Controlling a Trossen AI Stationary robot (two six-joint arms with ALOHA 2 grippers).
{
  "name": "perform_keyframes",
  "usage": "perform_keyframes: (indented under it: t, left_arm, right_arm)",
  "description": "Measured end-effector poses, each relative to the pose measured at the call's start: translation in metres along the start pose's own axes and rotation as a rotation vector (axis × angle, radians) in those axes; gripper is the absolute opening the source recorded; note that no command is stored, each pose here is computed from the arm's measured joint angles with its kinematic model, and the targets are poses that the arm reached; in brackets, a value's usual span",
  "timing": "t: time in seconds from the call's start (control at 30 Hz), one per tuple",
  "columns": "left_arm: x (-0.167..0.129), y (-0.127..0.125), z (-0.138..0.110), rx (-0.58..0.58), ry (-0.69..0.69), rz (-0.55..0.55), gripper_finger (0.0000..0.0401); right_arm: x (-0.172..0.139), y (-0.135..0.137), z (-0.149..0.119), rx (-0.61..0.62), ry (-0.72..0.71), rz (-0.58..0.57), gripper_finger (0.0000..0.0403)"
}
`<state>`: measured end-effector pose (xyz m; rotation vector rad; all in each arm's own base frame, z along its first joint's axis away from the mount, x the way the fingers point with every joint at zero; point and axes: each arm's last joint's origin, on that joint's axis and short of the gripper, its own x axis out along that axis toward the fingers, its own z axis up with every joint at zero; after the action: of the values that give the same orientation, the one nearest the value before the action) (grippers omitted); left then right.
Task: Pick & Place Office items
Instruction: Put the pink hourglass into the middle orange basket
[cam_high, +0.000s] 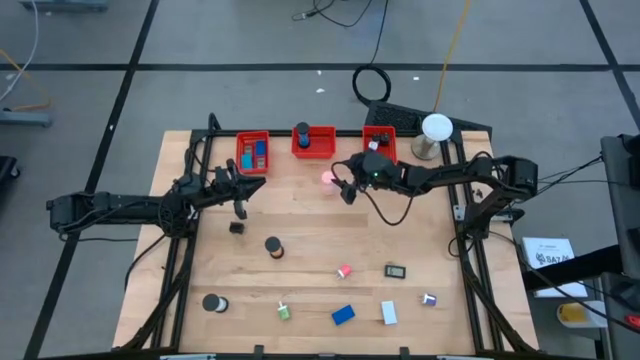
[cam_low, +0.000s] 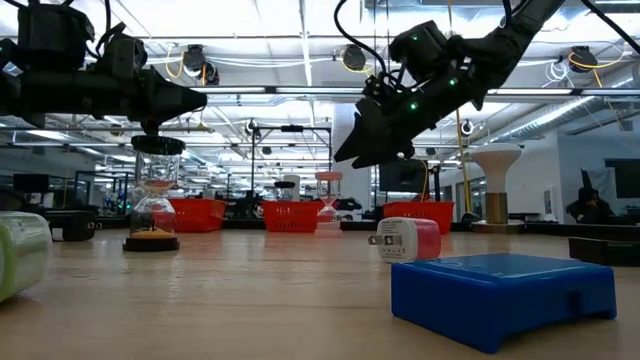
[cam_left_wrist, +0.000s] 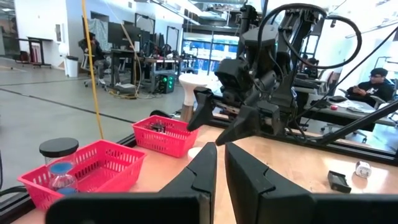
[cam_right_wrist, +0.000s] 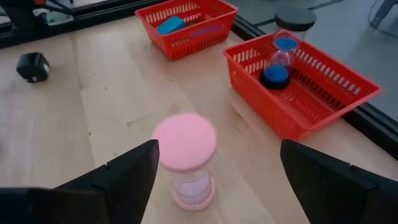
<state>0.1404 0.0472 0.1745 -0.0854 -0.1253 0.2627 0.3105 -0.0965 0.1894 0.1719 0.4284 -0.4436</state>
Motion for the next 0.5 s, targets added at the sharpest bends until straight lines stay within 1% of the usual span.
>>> perform_keyframes:
  t: [0.2, 0.33, 0.5]
  left_arm:
    - [0.000, 0.000, 0.000, 0.000, 0.000, -0.001, 0.0037]
    - [0.000, 0.000, 0.000, 0.000, 0.000, -0.001, 0.0037]
    - [0.000, 0.000, 0.000, 0.000, 0.000, 0.000, 0.0037]
  right_arm:
    - [0.003, 0.003, 0.002, 0.015, -0.042, 0.041, 0.0333]
    - [0.011, 0.005, -0.004, 0.018, -0.053, 0.048, 0.0340]
    - [0.021, 0.006, -0.011, 0.016, -0.062, 0.049, 0.0337]
